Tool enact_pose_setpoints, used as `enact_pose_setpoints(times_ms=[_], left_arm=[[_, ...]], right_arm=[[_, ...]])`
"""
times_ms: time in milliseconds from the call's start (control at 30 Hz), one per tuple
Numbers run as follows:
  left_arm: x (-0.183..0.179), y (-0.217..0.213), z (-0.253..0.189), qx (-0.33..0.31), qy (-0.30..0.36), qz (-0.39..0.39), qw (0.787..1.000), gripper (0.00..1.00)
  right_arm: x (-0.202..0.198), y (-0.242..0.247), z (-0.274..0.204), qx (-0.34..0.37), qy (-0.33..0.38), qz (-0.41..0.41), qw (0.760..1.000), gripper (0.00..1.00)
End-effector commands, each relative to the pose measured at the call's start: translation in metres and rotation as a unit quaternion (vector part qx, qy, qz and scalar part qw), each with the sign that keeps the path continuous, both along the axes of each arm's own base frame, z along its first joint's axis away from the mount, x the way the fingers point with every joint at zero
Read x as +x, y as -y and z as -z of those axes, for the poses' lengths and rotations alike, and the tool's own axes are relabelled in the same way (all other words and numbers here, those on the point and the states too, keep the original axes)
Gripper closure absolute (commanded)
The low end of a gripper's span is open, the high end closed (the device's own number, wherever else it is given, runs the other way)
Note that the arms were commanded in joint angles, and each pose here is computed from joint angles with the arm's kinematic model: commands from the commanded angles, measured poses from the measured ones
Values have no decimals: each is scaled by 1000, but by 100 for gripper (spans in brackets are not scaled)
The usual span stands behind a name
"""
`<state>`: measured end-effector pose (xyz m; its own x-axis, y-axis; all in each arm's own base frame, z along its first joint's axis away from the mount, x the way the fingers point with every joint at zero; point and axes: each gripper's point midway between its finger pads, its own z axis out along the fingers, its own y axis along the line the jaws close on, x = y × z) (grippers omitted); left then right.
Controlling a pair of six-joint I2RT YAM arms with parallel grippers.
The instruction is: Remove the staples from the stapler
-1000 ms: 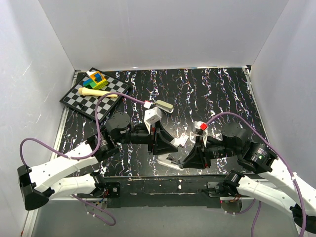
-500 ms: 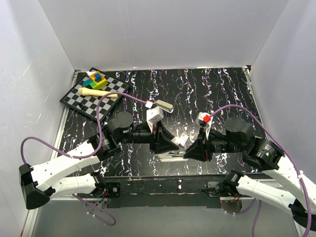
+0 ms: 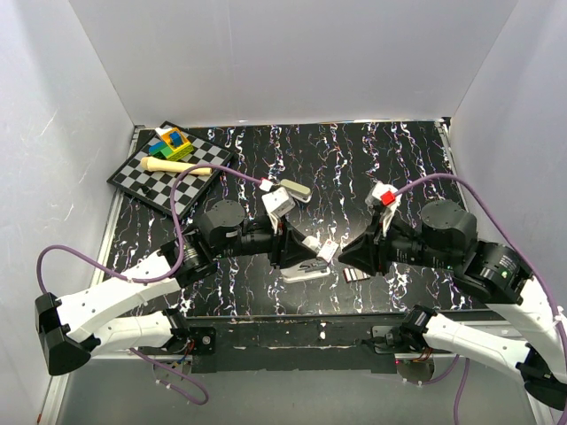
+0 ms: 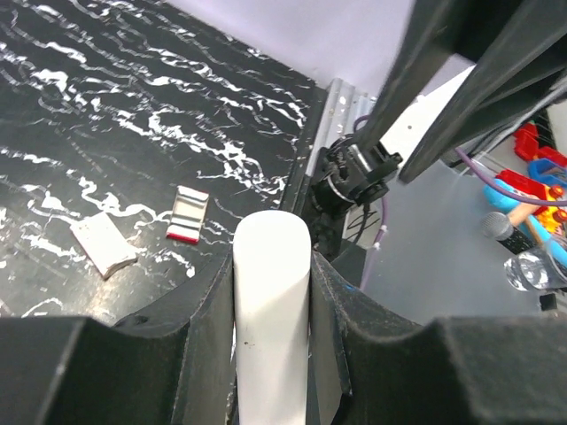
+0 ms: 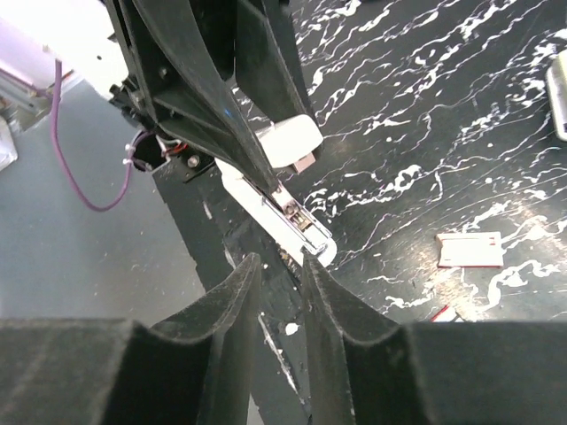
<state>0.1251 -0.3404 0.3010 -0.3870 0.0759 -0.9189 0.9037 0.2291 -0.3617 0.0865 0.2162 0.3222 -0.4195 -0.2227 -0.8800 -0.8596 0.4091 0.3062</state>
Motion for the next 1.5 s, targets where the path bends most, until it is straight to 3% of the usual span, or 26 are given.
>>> enact_pose_setpoints(times_ms=[0, 167, 600, 1100, 1467], left_arm=[[18, -8, -17, -2, 15, -56, 998, 100], [36, -17, -12, 8, 5, -118, 993, 100], [83, -46, 9, 34, -40, -296, 954, 100], [94, -49, 11, 48, -43, -327, 943, 100], [114, -51, 32, 55, -45, -349, 934, 100]], right_arm=[[15, 2, -16, -4, 30, 30, 999, 70], [35, -12, -8, -20, 20, 57, 998, 99], [102, -56, 24, 8, 24, 158, 987, 99], [135, -104, 62, 60, 11, 122, 991, 99], [128, -119, 103, 78, -28, 84, 993, 99]])
